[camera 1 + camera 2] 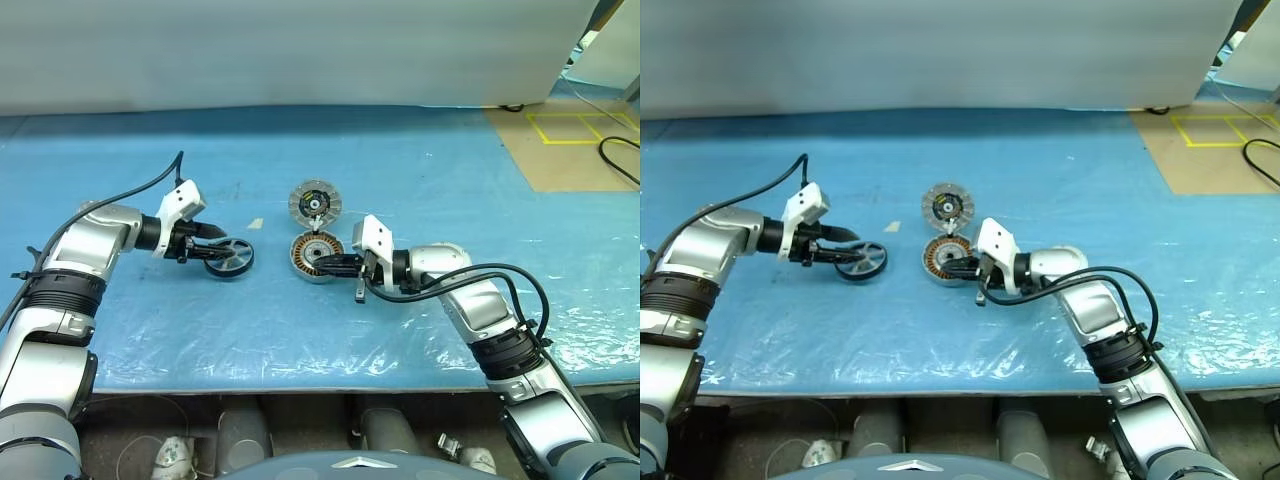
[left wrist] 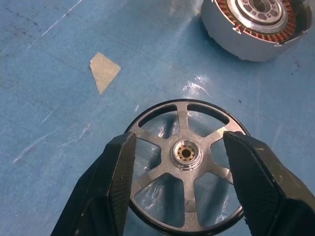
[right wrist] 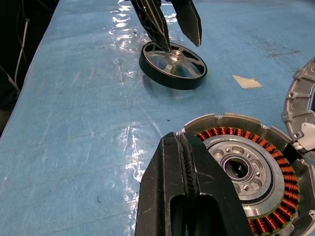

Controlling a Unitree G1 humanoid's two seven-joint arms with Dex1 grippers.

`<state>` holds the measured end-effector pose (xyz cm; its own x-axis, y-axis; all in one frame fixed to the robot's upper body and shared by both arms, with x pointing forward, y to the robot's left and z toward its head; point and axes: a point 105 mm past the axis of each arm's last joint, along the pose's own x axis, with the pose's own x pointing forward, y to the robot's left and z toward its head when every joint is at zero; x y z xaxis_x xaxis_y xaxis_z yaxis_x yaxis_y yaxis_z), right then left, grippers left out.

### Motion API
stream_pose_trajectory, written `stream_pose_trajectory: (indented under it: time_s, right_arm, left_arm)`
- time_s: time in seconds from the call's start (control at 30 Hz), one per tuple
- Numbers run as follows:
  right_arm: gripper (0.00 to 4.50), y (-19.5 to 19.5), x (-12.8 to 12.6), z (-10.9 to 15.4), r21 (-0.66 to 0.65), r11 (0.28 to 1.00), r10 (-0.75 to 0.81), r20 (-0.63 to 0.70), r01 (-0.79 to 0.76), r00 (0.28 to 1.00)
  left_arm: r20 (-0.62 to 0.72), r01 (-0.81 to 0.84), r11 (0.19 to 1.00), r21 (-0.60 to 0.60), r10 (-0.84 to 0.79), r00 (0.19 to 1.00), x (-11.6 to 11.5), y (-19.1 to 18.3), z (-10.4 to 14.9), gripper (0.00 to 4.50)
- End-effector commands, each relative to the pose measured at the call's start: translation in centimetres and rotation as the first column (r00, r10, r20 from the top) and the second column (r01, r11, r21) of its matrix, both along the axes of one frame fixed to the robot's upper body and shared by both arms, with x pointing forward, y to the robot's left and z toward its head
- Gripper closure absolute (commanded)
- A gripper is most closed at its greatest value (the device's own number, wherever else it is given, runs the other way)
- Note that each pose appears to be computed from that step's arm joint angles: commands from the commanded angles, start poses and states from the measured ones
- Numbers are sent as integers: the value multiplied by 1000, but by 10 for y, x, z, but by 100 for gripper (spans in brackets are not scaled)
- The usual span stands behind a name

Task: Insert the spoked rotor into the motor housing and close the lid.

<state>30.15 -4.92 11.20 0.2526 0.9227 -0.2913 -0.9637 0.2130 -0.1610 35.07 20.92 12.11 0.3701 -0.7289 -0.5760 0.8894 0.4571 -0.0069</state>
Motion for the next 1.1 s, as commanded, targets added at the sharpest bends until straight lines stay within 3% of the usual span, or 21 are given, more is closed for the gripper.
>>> stream_pose_trajectory:
  time_s: [0.03, 0.33, 0.5, 0.77, 1.1]
  right_arm:
    - [450, 4, -3, 15, 40, 999, 19, 44, -20, 999]
    - [450, 2, 0, 16, 36, 999, 3, 55, -5, 999]
    - [450, 2, 3, 18, 40, 999, -9, 64, 6, 998]
    - [450, 0, 6, 20, 36, 999, -19, 70, 16, 997]
    - [450, 0, 8, 19, 33, 999, -20, 75, 17, 997]
  left_arm:
    - [38, 7, 1000, 26, -8, 999, 4, -1, 2, 157]
    - [12, 46, 997, 68, -47, 999, 0, -12, -16, 157]
    - [-32, 86, 984, 154, -82, 996, -7, -8, -27, 157]
    - [-14, 87, 984, 157, -86, 996, -4, -8, -15, 157]
    - [-66, 139, 959, 247, -126, 990, -12, 0, -23, 157]
